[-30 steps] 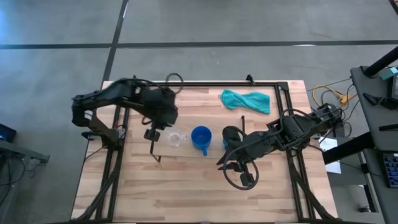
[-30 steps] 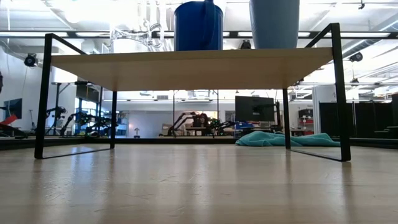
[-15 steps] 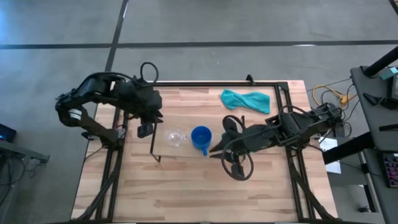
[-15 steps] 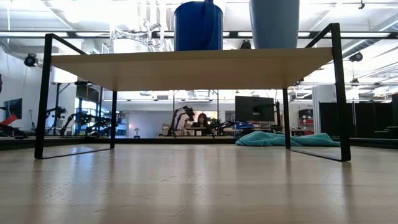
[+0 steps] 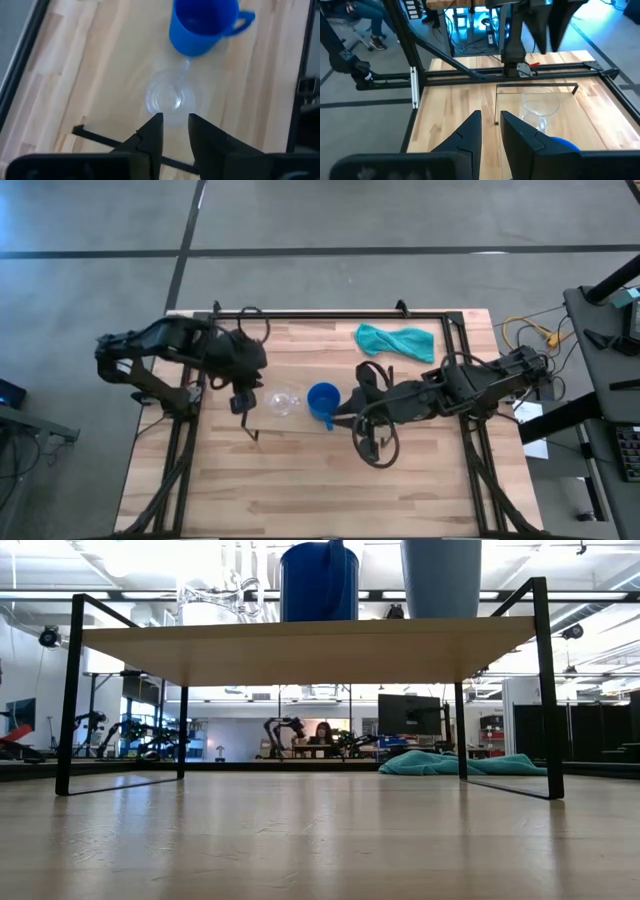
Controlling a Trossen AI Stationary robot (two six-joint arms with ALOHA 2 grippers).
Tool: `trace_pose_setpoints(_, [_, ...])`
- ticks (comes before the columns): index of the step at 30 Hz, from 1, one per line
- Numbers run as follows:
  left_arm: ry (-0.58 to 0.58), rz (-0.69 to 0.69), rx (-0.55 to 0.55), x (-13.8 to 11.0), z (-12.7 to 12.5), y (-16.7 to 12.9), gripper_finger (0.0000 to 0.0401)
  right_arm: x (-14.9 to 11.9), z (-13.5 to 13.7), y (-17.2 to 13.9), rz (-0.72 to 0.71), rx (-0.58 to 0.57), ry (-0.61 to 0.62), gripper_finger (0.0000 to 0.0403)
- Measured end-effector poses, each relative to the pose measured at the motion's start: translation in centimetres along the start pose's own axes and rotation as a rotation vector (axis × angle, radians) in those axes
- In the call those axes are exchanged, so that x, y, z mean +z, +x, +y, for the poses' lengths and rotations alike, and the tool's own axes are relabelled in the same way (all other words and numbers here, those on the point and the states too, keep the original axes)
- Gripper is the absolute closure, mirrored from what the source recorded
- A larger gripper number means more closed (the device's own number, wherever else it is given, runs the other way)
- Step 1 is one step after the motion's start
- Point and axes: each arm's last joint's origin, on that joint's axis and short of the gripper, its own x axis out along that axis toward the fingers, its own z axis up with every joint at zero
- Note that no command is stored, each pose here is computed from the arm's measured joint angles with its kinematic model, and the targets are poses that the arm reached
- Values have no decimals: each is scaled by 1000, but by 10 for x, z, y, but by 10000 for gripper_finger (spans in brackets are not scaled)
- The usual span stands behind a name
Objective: Stack small to large cups/mugs on shelf
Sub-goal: Return to Home Position
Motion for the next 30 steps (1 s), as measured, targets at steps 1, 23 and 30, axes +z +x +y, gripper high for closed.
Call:
trace_pose_setpoints(1, [12, 15, 1, -2, -2, 1, 331, 0, 0, 0, 1, 0, -1, 339])
trace_pose_setpoints(23, [35, -191, -19, -50, 15, -66, 401, 5, -25, -77, 113, -25, -28, 394])
trace_pose_setpoints(30, [-18, -292, -48, -75, 34, -94, 401, 6, -34, -96, 94, -71, 28, 394])
